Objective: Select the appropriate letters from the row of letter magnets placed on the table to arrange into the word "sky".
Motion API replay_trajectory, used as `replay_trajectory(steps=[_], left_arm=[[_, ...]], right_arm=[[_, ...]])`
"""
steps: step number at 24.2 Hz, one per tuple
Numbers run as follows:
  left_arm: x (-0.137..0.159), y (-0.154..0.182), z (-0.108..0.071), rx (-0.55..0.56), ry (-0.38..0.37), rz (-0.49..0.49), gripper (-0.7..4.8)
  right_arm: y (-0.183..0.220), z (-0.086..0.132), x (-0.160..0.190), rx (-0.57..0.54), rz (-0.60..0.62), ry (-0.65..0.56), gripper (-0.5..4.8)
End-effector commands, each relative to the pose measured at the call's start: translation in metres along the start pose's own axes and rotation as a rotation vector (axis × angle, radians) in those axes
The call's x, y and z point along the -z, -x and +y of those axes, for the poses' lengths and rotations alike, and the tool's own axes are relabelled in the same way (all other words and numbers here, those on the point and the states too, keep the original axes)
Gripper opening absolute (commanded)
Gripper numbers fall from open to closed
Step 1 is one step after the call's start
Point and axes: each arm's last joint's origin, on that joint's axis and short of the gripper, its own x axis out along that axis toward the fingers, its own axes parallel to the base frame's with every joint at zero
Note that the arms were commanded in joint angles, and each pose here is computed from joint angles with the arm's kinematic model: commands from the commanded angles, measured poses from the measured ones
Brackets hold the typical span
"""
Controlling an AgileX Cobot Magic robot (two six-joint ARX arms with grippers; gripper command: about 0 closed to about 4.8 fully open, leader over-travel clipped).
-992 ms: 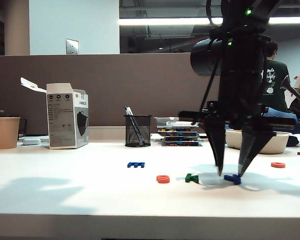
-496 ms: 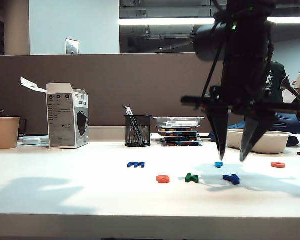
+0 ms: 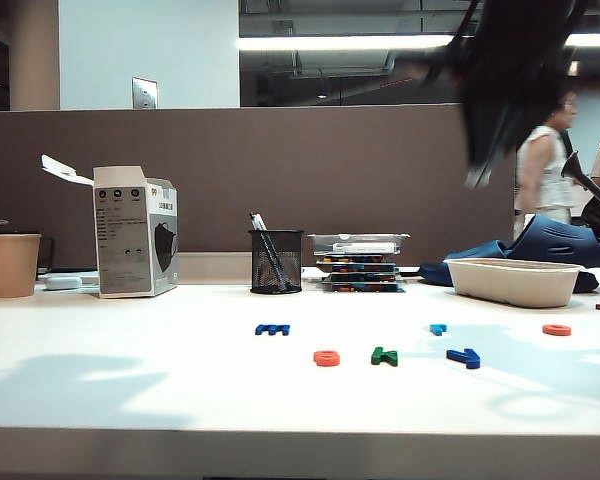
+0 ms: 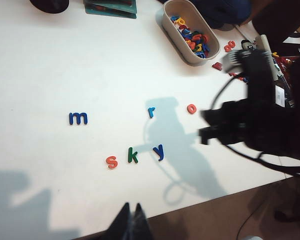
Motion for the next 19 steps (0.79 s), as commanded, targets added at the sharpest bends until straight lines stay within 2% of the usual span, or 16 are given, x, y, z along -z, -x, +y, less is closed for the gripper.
replay_trajectory(steps=[1, 2, 5, 9, 13, 17, 19], left_arm=[[-0.001, 0.002, 0.000, 0.004, -0.001, -0.010, -0.05], [-0.001, 0.002, 0.000, 0.004, -0.001, -0.010, -0.05], [-0.001, 0.002, 0.000, 0.004, -0.001, -0.010, -0.05], [-0.001, 0.002, 0.000, 0.004, -0.001, -0.011, -0.05], [-0.001, 0.002, 0.000, 0.007, 0.000, -0.014, -0.05], [-0.003, 0.000, -0.002, 0.017, -0.003, -0.029, -0.05], [-0.010, 0.000, -0.007, 0.062, -0.130, -0.104, -0.06]], right_arm=[[0.044, -0.020, -0.003, 0.045, -0.159, -0.009, -0.06], [0.052, -0.025, -0.002, 0.044, -0.186, -0.006, -0.06], [0.100, -0.059, 0.004, 0.092, -0.338, 0.031, -0.06], [0.134, -0.086, 0.015, 0.161, -0.447, 0.000, -0.06], [0.166, -0.110, 0.031, 0.222, -0.546, -0.048, -0.06], [0.178, -0.125, 0.054, 0.215, -0.601, -0.080, -0.06], [0.175, -0.130, 0.077, 0.235, -0.640, -0.106, -0.06]])
